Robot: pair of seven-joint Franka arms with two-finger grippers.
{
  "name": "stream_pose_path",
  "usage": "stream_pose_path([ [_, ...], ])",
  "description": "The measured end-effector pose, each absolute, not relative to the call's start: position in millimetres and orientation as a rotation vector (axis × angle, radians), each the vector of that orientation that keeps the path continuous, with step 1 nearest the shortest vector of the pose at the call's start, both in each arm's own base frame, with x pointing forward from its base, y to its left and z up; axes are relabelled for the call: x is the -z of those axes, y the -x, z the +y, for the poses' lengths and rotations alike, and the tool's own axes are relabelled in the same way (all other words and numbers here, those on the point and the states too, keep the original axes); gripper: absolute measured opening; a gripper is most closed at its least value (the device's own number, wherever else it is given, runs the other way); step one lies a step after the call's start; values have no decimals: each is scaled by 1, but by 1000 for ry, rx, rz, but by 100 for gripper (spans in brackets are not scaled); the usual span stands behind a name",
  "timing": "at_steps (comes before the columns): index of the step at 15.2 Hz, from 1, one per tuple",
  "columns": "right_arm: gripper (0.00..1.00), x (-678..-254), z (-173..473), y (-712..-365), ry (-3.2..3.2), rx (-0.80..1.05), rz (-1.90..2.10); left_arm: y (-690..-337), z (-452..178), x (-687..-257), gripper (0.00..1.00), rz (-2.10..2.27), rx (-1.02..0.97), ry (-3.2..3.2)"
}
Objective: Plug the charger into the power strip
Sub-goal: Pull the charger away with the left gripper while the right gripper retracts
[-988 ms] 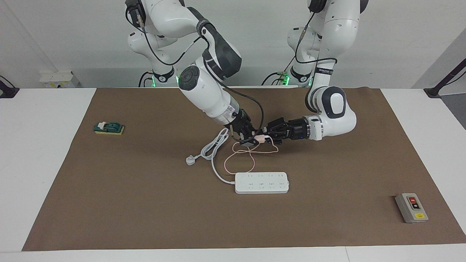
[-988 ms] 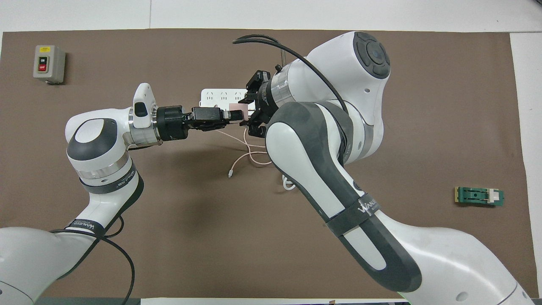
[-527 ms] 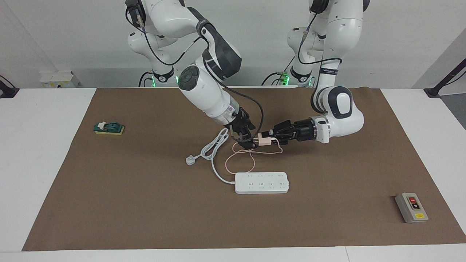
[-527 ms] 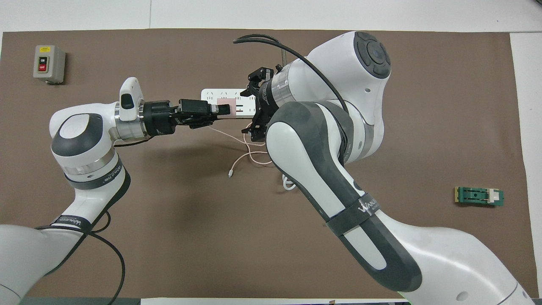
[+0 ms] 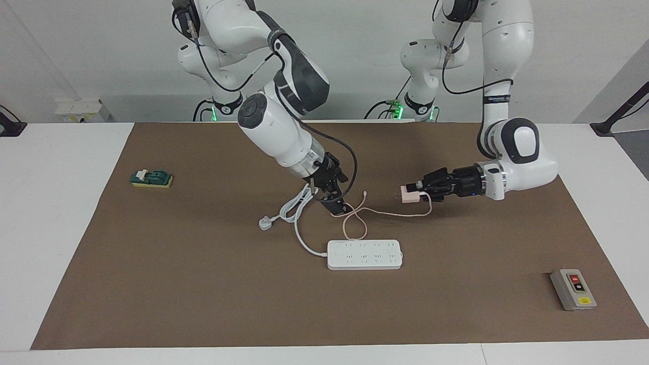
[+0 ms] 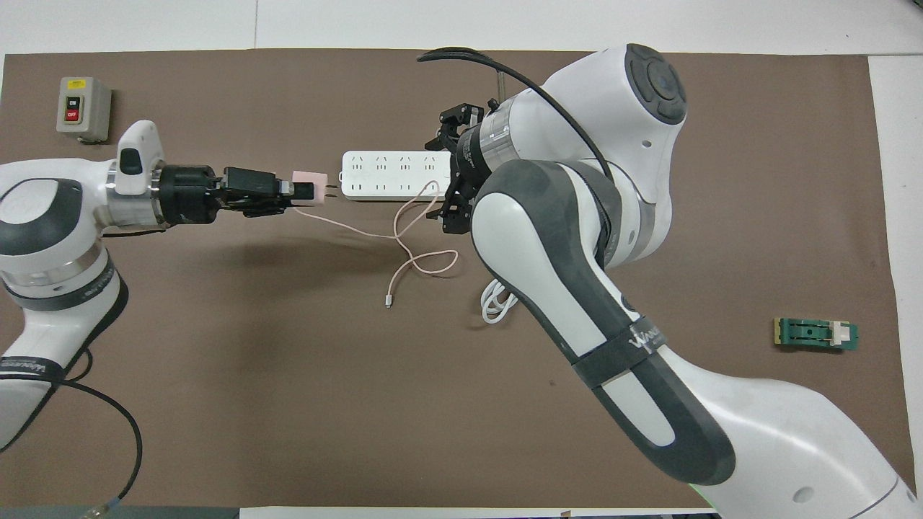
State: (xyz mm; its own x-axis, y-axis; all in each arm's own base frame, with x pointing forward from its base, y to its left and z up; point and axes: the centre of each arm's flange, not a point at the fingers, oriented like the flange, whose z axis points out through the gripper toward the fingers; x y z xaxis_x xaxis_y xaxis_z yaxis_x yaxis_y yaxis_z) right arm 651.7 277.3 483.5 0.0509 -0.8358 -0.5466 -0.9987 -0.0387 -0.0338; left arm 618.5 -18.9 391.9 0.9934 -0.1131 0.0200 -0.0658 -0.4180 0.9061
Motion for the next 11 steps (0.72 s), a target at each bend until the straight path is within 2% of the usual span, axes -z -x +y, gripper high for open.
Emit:
stream_pose_path([
  [3, 100, -500, 210, -659, 2077, -509, 1707, -634, 12, -393, 31, -225, 81, -2152],
  [5, 100, -507, 173, -657, 2233, -460, 1600, -646, 7, -393, 31, -326, 70, -2212],
  [11, 100, -524, 114, -647, 2605, -299, 1240, -676, -91, -386, 31, -688, -12, -2384],
])
